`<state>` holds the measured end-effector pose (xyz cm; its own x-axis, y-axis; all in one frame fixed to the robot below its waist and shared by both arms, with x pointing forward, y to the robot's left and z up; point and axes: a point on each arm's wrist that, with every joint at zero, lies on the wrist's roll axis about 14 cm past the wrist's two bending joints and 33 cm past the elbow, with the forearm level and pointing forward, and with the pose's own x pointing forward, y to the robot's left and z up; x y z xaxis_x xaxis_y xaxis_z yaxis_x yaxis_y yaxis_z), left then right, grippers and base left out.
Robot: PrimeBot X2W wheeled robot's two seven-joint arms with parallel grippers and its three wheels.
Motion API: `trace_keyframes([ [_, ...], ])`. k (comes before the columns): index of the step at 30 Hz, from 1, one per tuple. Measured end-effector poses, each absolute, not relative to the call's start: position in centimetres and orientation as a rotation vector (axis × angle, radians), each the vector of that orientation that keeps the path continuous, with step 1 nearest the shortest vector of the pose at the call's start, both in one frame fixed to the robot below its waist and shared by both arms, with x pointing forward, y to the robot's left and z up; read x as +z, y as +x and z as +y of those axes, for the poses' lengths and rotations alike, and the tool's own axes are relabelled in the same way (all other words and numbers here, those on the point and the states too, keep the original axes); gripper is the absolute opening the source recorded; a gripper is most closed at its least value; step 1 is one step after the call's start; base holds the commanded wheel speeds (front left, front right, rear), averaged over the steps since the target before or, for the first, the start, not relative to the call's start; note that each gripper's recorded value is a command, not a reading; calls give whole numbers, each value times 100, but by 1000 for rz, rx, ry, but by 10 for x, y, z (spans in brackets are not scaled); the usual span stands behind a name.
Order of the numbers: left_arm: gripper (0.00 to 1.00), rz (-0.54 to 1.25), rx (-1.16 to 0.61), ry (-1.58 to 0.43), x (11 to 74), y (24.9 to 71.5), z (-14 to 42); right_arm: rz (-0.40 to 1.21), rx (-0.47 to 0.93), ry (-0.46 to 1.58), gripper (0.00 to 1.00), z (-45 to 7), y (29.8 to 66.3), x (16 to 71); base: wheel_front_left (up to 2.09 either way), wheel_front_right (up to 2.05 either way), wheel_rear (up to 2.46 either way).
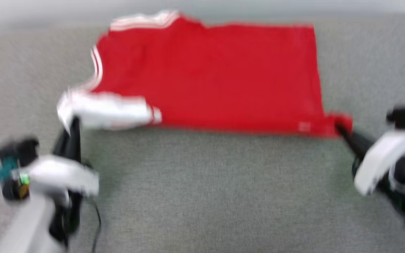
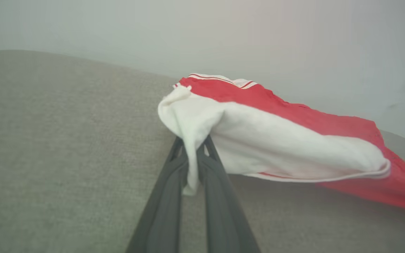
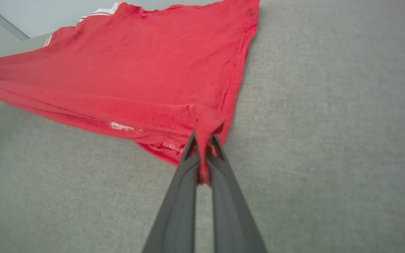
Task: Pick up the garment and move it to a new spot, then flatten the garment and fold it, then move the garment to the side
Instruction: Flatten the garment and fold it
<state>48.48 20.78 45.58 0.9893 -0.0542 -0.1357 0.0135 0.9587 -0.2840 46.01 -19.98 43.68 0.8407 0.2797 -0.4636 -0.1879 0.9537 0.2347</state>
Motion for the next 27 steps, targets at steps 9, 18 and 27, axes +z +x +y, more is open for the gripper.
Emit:
trace_keyframes([
  [9,0,259,38,-363,444,375,208,646,189,275,0,-200,356,410,0,0,0],
  [18,0,374,44,-379,437,319,204,718,155,271,0,-198,303,404,0,0,0],
  [27,0,356,-5,-377,451,346,193,634,164,228,0,-184,327,421,0,0,0],
])
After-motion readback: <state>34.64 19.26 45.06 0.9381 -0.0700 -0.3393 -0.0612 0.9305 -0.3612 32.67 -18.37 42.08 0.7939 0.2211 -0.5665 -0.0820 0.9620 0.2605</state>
